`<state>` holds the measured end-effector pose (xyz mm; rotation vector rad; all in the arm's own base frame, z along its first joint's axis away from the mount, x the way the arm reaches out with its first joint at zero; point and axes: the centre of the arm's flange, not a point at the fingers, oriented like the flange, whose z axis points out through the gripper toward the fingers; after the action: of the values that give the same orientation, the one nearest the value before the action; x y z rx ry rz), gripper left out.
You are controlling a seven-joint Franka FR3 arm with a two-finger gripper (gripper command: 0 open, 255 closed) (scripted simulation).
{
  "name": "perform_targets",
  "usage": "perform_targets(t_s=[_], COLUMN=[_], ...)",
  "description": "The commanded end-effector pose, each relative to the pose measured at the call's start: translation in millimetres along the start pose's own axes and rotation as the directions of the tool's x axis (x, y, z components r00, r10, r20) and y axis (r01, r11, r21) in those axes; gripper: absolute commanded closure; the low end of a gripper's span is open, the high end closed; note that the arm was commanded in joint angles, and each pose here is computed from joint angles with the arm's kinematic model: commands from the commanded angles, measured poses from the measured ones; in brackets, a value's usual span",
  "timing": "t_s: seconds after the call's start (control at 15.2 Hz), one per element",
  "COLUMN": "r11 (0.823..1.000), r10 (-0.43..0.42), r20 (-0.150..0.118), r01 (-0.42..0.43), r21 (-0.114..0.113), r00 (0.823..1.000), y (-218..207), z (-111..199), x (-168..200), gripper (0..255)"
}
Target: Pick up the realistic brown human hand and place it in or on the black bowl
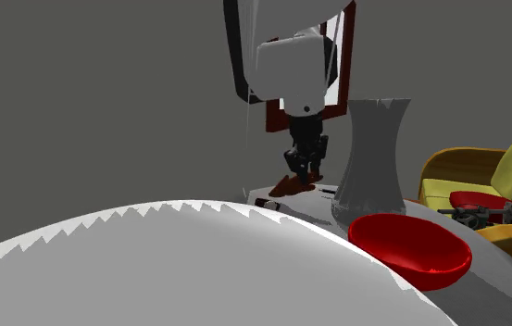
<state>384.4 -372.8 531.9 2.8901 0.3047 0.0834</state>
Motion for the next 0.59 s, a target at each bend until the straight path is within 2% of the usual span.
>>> perform_targets(t_s=[0.0,0.53], r11=[1.0,1.0], r10=[0.0,0.0], r20=[0.0,0.0], r01=[0.0,0.0], r21=[0.0,0.0], r00=[1.0,1.0], y=[2,12], z=[-10,-51], x=[0,1], gripper=[255,255])
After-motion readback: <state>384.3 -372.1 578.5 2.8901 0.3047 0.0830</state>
